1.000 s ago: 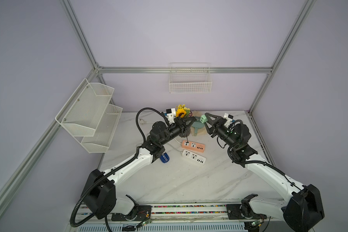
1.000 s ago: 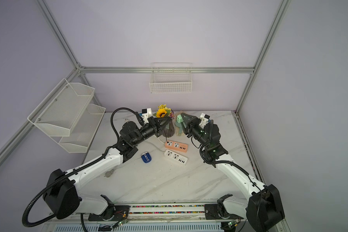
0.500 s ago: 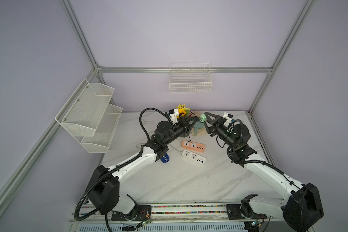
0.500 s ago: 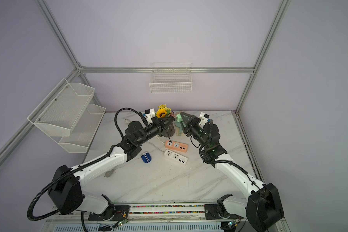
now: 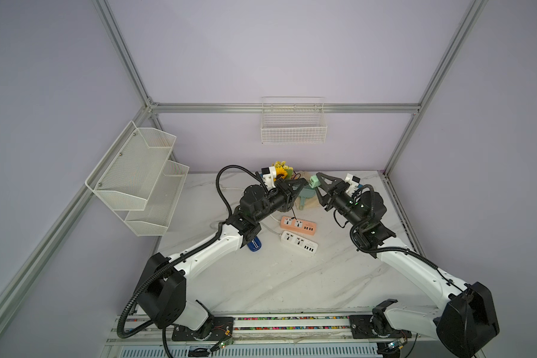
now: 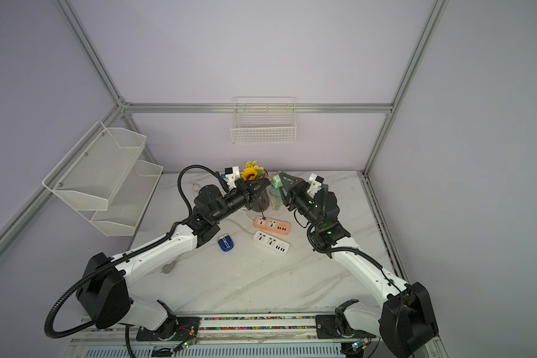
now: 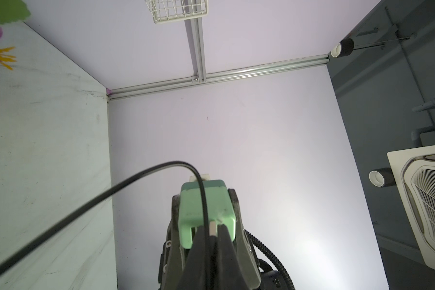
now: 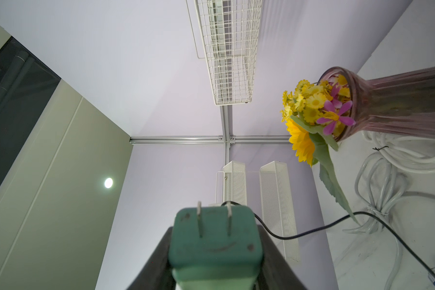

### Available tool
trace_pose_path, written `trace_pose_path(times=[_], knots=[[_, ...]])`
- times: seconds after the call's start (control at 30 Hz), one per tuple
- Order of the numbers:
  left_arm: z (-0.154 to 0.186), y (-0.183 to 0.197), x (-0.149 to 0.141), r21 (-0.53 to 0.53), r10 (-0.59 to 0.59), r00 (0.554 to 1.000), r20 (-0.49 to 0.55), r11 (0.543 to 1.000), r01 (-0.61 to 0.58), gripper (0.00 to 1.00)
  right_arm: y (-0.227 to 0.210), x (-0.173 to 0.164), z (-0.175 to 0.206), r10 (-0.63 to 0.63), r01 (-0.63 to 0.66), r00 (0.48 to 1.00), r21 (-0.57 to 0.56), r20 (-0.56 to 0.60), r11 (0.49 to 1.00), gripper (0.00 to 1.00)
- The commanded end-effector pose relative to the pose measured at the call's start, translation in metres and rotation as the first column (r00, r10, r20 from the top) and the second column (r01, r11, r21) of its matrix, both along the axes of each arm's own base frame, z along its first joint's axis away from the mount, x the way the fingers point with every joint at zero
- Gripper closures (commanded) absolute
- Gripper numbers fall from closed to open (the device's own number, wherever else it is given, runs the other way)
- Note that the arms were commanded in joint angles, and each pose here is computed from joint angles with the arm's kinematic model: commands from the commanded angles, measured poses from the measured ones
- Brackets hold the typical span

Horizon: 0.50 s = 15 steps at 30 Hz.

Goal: Charge the electric shaver
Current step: Insert the charging cable into the plug.

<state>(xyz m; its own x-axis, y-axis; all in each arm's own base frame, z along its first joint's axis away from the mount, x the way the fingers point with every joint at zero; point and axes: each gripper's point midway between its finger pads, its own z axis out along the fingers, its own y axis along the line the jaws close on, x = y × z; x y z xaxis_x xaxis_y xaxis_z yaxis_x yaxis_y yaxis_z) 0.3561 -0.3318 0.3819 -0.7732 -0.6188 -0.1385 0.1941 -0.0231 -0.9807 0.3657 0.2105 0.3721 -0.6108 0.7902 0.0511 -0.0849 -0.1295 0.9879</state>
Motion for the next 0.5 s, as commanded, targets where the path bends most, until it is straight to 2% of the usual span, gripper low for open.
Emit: trace_pose_path(times=[0.0,0.13,0.47], knots=[[0.026,0.001,-0.001,-0.044,0.005,0.999,0.053,0.999,-0.003,1.00,0.010,-0.004,0.008,0.038,-0.038,0.999,0.017,-0.003,0.999,0.99],[0.027,0.002,-0.003,-0.035,0.003,0.999,0.053,0.999,-0.002,1.00,0.008,-0.003,0.001,0.029,-0.029,0.999,0.004,-0.023,1.000,0.99],[0.012,-0.003,0.000,0.013,-0.002,1.000,0.020,1.000,0.002,1.00,0.014,-0.003,0.012,0.033,-0.032,0.999,0.016,-0.011,0.999,1.00]])
